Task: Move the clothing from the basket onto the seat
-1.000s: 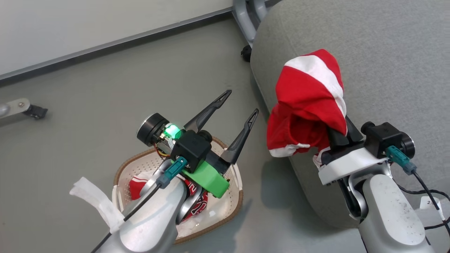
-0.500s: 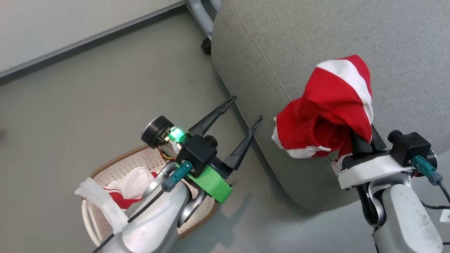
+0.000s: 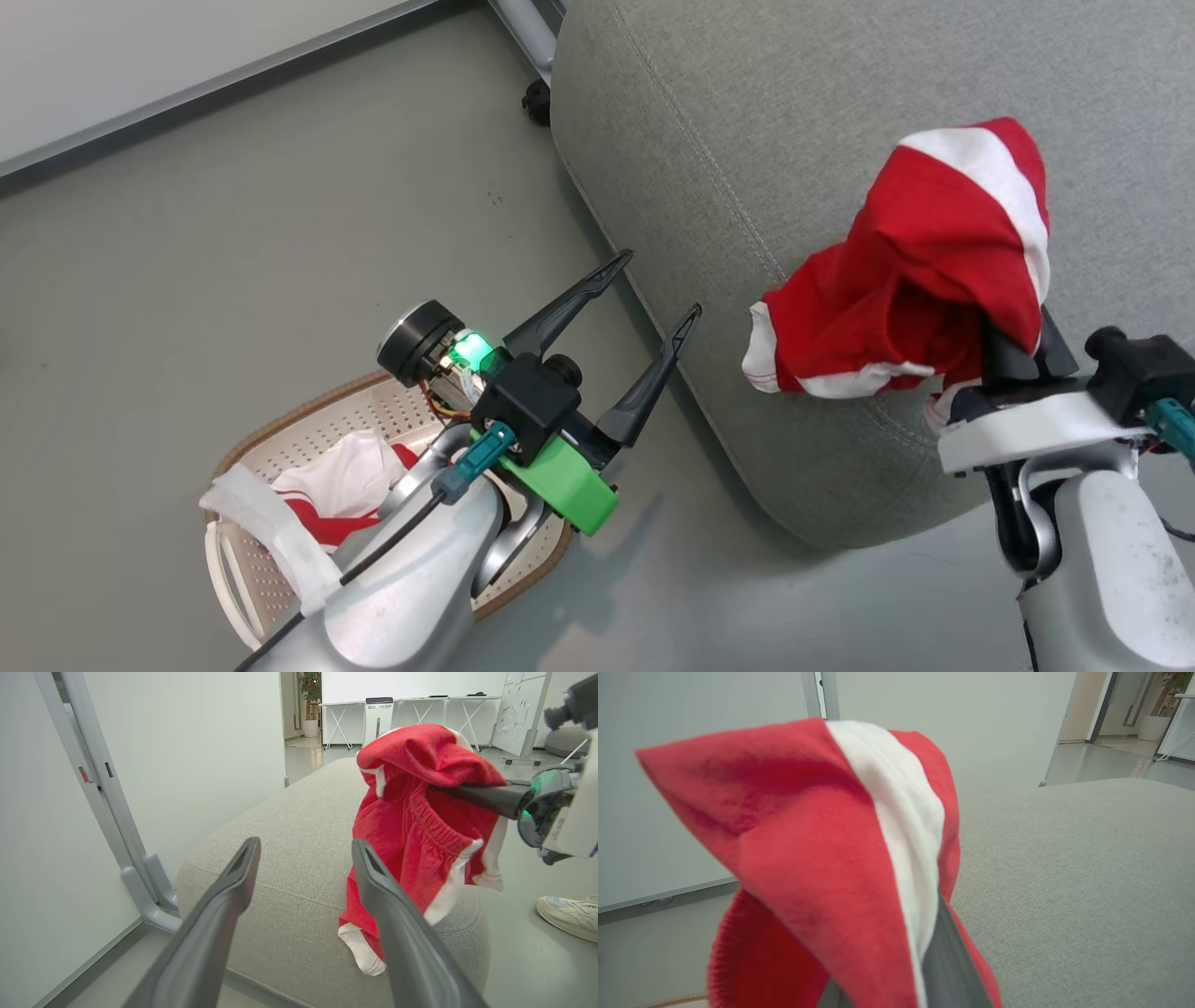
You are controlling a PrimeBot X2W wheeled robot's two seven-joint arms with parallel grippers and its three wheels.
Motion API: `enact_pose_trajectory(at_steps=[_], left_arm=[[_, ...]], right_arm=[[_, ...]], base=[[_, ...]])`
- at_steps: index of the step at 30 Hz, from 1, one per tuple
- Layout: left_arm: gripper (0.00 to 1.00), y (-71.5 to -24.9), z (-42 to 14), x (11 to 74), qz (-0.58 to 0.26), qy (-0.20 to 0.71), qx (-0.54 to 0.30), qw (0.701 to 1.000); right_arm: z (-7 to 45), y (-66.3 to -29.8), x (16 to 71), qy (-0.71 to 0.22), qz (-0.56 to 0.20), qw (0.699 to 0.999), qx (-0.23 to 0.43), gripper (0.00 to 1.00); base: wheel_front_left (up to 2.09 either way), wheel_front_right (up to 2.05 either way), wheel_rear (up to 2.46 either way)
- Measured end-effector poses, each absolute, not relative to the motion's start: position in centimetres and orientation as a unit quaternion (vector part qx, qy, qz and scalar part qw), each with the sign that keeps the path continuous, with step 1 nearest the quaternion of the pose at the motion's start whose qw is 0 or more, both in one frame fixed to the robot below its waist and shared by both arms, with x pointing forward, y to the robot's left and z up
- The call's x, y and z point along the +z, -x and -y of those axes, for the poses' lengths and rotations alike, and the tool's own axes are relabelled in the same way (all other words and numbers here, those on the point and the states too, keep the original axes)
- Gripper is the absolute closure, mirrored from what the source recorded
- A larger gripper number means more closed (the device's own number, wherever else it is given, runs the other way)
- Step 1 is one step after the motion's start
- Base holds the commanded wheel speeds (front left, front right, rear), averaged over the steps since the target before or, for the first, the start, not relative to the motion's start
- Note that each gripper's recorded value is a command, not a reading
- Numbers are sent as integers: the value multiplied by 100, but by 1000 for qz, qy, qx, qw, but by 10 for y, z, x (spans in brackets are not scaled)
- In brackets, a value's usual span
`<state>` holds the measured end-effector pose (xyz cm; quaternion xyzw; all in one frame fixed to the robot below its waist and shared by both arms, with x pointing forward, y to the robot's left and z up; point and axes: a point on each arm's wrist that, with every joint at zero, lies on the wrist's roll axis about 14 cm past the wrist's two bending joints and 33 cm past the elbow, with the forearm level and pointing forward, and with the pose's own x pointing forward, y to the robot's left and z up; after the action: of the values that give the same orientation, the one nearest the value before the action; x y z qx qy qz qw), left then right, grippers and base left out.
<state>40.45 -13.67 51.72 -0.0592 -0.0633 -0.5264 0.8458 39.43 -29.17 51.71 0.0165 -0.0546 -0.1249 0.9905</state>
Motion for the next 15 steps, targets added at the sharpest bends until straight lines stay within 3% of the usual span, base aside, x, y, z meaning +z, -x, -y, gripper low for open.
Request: enact_pose_trajectory(at_steps=[15], left_arm=[[0, -439, 131, 486, 49, 61, -521, 850]], right_arm=[[320, -481, 615, 82, 192, 969, -129, 100]], base=[[0, 0, 0]])
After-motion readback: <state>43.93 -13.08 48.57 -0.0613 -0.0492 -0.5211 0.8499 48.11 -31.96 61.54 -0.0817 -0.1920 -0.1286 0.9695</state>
